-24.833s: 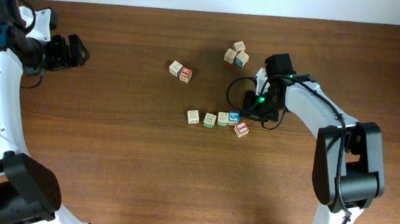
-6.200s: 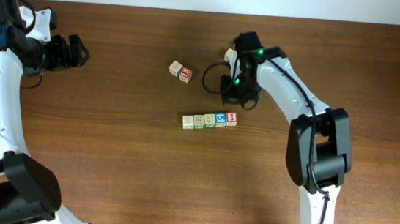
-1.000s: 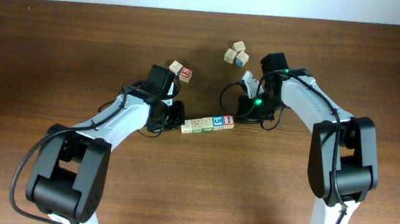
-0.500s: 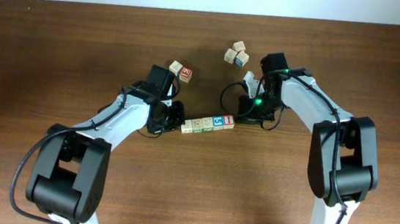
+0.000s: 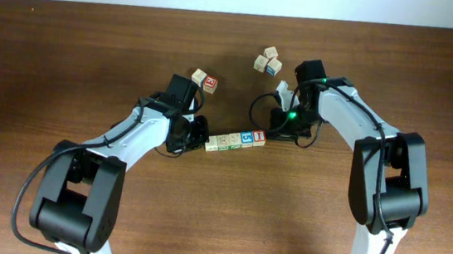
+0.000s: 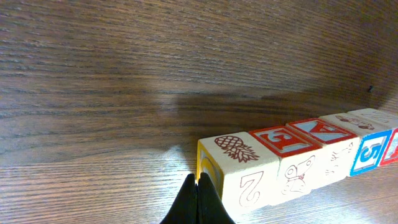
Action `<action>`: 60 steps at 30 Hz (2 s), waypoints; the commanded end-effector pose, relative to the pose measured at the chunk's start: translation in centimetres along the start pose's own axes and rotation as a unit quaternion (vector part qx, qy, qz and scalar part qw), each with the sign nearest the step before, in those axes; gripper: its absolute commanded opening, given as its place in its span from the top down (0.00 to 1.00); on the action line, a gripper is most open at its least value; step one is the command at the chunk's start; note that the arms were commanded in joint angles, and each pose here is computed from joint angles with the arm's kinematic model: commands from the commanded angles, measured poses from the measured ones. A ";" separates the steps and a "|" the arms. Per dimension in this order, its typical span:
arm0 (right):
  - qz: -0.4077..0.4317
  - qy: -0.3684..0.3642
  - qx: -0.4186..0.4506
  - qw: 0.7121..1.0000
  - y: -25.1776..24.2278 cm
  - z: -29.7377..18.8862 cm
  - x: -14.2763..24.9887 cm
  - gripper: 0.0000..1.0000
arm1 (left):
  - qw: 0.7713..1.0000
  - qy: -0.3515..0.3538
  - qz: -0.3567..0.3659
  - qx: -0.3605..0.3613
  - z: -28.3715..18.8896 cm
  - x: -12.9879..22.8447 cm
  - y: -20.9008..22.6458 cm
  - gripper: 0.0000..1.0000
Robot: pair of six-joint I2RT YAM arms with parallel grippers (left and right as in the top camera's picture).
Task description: Rotate 5 blocks
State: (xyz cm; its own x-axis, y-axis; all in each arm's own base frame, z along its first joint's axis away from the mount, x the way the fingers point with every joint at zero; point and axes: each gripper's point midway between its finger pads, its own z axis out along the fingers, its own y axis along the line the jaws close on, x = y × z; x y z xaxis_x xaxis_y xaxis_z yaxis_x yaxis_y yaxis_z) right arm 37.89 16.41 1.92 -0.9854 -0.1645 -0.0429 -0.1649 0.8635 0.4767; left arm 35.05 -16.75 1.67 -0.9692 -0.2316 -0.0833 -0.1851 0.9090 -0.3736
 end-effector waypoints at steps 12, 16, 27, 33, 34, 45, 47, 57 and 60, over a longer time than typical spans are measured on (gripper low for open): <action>0.000 0.005 0.005 1.000 0.0 0.4 0.3 0.94 | 1.000 0.000 0.009 0.018 0.4 -0.2 -0.7 1.00; 0.001 0.007 0.005 1.000 0.0 0.4 0.4 0.94 | 1.000 -0.006 0.012 0.023 0.5 -0.5 -1.0 1.00; 0.008 0.008 0.018 1.000 -0.6 0.4 0.4 0.95 | 0.999 -0.013 0.017 0.027 0.4 -0.8 -1.2 1.00; 0.023 0.003 -0.011 1.000 -0.9 0.0 0.1 0.96 | 0.999 -0.013 0.021 0.027 0.4 -0.8 -1.2 1.00; 0.026 0.001 -0.020 0.999 -0.9 -0.1 0.0 0.96 | 0.999 -0.013 0.021 0.027 0.4 -0.8 -1.2 1.00; -0.005 -0.031 -0.132 0.991 -1.1 -2.4 -0.6 0.96 | 0.999 -0.012 0.022 0.026 0.4 -0.8 -1.2 1.00; -0.010 -0.030 -0.151 0.988 -0.7 -2.3 -0.3 0.96 | 0.999 -0.012 0.022 0.026 0.4 -0.8 -1.2 1.00; -0.005 -0.029 -0.189 0.982 -0.5 -0.6 1.3 0.96 | 0.999 -0.010 0.022 0.030 0.4 -0.7 -1.3 1.00; -0.007 -0.032 -0.189 0.981 -0.6 -0.6 1.2 0.96 | 0.999 -0.008 0.022 0.033 0.4 -0.6 -1.4 1.00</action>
State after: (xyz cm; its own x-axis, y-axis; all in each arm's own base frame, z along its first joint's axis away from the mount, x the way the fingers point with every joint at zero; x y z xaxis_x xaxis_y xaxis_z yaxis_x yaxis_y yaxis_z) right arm 37.13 15.06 2.50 -0.9859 -0.1301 -0.1056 -0.1653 0.6511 0.7408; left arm 36.30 -17.61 2.12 -0.9663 -0.2233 -0.1280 -0.1514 0.8954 -0.4186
